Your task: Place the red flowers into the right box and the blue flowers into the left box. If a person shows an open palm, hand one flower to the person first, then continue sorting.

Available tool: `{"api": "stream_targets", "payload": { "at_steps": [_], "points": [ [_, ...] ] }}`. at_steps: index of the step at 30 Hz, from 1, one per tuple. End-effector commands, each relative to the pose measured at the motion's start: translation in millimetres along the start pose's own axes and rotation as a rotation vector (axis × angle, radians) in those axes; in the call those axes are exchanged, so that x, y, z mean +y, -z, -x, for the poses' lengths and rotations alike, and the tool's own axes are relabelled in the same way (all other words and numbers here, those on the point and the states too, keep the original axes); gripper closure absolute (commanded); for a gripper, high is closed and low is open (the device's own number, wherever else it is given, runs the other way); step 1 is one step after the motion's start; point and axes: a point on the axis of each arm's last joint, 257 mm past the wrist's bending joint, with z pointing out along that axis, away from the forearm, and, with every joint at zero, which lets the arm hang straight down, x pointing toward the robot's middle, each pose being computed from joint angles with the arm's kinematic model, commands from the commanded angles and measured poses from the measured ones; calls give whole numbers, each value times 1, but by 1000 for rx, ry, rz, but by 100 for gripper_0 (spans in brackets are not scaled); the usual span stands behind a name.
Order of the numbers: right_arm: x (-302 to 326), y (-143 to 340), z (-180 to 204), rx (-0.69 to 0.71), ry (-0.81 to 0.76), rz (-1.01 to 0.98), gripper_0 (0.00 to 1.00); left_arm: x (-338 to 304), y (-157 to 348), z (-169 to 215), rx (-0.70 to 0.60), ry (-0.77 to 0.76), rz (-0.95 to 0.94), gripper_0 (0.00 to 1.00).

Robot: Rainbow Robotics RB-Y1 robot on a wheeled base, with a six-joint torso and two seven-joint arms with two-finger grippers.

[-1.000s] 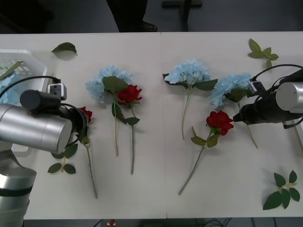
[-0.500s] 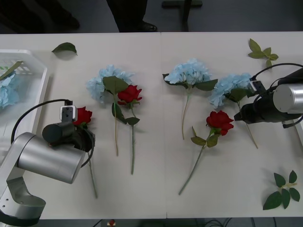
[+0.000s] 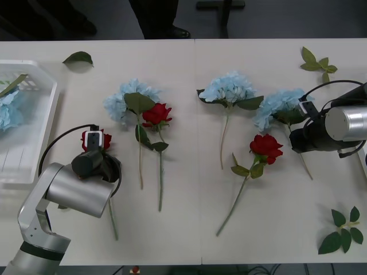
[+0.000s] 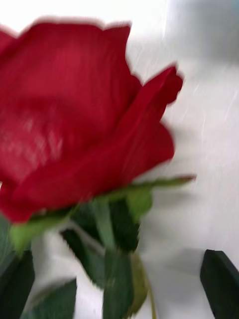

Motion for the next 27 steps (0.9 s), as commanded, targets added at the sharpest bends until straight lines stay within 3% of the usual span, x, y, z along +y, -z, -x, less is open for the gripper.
{"api": "stream_targets", "payload": {
  "at_steps": [1, 3, 4, 8, 18, 27],
  "points": [
    [12, 0, 10, -26, -22, 13, 91, -12, -1, 6, -14, 14, -16, 31],
    [12, 0, 10, -30, -26, 13, 93, -15, 0, 7, -15, 13, -21, 90],
    [13, -1, 10, -30, -25, 13, 94, -15, 0, 7, -16, 11, -21, 100],
    [13, -1, 10, -31, -25, 11, 100, -17, 0, 6, -16, 6, -26, 100],
    [-17, 23, 27, -72, -25, -18, 100, -21, 12, 17, -26, 13, -36, 100],
    [-44, 71, 38, -86, 60, -2, 100, -28, 88, 63, -55, -14, -132, 100]
  ]
}}
